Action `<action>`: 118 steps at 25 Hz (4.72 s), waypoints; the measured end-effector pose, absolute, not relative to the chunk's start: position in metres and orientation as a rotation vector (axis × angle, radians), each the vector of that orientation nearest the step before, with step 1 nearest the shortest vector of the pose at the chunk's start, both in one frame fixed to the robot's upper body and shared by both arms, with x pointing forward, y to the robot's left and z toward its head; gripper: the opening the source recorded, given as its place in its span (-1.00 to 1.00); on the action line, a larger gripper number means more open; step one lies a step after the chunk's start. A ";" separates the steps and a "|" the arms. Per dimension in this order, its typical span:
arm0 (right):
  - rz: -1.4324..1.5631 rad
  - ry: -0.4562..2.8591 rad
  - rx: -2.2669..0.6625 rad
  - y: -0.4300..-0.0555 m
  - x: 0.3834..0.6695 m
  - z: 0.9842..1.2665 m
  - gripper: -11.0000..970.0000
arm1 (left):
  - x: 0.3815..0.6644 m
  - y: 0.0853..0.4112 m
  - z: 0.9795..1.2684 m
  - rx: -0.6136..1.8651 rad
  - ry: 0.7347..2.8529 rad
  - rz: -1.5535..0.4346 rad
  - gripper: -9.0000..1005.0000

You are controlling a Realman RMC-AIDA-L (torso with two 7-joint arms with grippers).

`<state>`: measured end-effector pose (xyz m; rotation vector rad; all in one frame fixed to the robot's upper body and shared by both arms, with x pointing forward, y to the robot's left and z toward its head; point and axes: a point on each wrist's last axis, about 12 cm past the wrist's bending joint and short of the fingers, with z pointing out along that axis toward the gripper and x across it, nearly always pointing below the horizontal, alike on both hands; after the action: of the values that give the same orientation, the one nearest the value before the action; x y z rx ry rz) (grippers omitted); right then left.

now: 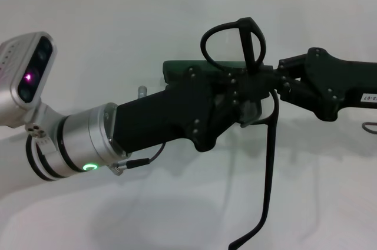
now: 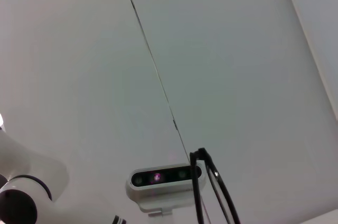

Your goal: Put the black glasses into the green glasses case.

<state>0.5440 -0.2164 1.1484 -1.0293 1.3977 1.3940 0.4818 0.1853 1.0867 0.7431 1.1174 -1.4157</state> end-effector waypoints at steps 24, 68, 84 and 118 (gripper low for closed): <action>1.366 0.838 -0.749 -0.264 0.543 1.202 -0.90 | 0.470 0.172 1.099 1.035 0.973 -1.567 -0.95; 1.282 1.232 -1.034 -0.167 0.563 1.134 -0.91 | 0.473 0.202 1.088 0.499 1.049 -1.450 -0.95; 1.090 1.464 -1.264 -0.160 0.595 1.180 -0.90 | 0.445 0.241 1.070 0.592 1.173 -1.417 -0.95; 0.130 1.800 -1.829 -0.047 0.610 1.153 -0.89 | 0.437 0.251 1.063 0.649 1.203 -1.377 -0.95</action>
<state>0.6096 -0.0466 1.1527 -1.8286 1.8001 0.1297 0.4366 0.2512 1.0627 0.6491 1.2031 -1.3773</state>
